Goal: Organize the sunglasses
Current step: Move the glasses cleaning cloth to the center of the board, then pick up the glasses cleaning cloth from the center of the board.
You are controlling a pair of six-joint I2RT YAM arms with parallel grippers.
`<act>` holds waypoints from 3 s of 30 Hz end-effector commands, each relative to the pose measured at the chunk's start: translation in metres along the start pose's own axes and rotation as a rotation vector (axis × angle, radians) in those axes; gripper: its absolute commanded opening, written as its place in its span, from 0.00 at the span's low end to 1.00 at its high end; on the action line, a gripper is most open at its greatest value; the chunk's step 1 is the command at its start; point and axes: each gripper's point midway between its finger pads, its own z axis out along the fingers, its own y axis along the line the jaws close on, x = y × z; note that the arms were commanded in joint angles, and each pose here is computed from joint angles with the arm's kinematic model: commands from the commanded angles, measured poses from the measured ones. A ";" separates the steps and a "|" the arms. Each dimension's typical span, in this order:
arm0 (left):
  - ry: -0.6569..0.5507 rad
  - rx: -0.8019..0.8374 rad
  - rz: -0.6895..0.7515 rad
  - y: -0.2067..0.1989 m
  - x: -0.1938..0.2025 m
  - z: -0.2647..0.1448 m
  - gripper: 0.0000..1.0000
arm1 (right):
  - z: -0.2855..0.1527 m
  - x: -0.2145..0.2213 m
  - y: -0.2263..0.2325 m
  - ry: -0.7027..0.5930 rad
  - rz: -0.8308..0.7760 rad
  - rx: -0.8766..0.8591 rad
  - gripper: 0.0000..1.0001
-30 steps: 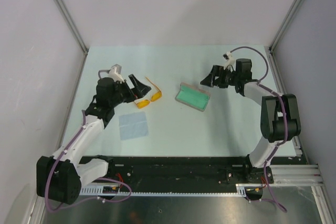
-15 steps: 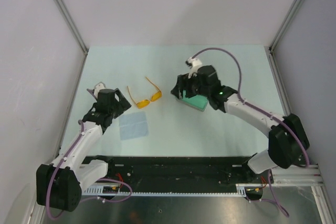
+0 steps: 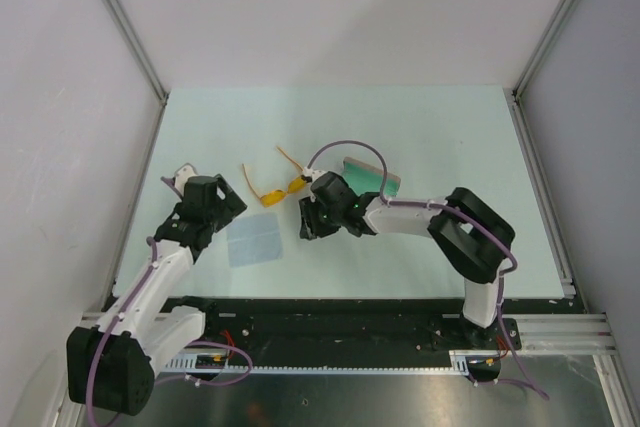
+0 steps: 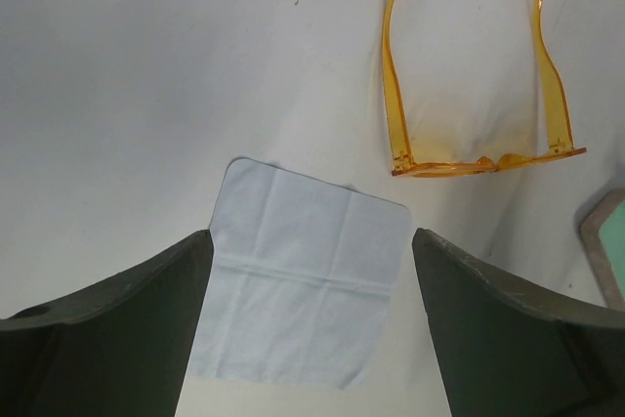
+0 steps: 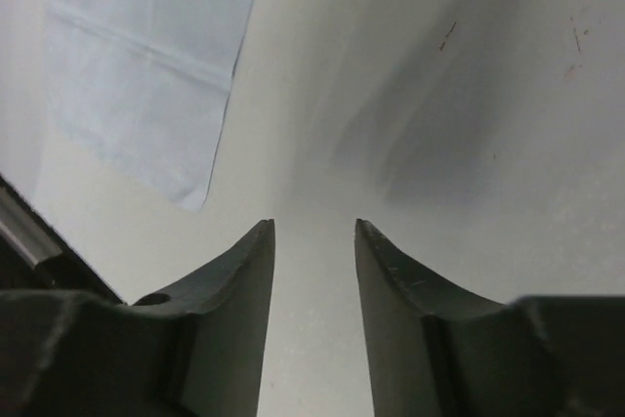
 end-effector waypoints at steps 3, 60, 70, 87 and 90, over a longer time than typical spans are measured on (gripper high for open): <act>-0.038 0.032 -0.008 -0.007 -0.012 -0.007 0.91 | 0.030 -0.010 0.014 -0.018 0.065 -0.015 0.38; -0.091 0.222 0.047 -0.036 -0.034 -0.051 0.91 | 0.020 0.046 -0.007 0.164 -0.041 0.401 0.00; 0.098 0.219 0.071 -0.030 0.018 -0.028 0.91 | -0.030 0.088 -0.046 0.225 -0.047 0.539 0.00; 0.263 0.276 0.124 -0.037 0.079 -0.010 0.86 | -0.050 0.067 -0.040 0.148 -0.047 0.529 0.49; 0.269 0.288 0.123 -0.039 0.084 -0.010 0.84 | -0.048 0.069 -0.032 0.156 -0.053 0.497 0.47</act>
